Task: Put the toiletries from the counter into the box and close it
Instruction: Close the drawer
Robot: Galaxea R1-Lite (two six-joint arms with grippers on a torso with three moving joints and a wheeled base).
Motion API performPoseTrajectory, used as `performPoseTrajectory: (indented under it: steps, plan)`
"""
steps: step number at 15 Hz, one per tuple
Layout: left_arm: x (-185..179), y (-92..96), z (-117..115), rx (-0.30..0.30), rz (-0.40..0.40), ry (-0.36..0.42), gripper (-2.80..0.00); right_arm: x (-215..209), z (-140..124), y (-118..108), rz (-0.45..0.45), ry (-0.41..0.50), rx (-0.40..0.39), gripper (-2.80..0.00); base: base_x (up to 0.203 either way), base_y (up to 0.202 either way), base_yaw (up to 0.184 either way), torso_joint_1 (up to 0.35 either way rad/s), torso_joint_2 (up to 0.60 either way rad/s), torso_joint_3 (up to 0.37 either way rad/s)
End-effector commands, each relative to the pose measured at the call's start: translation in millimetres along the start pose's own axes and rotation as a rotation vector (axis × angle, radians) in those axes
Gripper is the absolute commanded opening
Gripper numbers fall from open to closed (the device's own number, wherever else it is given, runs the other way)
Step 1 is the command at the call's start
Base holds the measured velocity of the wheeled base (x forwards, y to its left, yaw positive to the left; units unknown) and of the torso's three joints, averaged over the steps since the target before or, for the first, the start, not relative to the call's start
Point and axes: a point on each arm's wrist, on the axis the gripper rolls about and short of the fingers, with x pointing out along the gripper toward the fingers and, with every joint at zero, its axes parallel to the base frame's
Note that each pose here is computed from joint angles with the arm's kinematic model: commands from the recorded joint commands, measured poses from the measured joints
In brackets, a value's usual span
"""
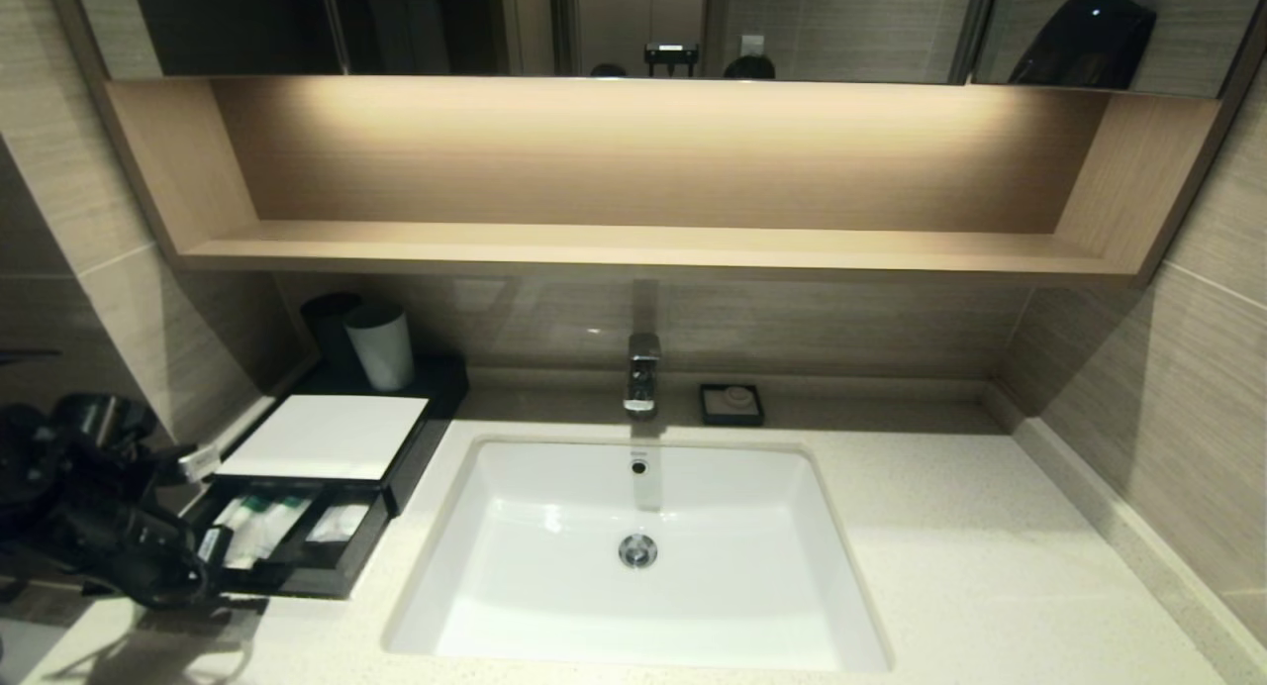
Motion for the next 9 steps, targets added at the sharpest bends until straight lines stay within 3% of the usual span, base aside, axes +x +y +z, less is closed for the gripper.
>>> performPoseTrajectory:
  steps: [1,9]
  plan:
    - [4.4,-0.7,1.9,0.008,-0.002,-0.003,-2.8,0.0,-0.1,0.0,0.0,0.0,0.0,-2.8,0.0,0.0,0.0,0.0,0.0,0.0]
    - [6.1,-5.3,10.7,0.024,0.001,-0.02,-2.8,0.0,-0.1,0.0,0.0,0.0,0.0,-2.8,0.0,0.0,0.0,0.0,0.0,0.0]
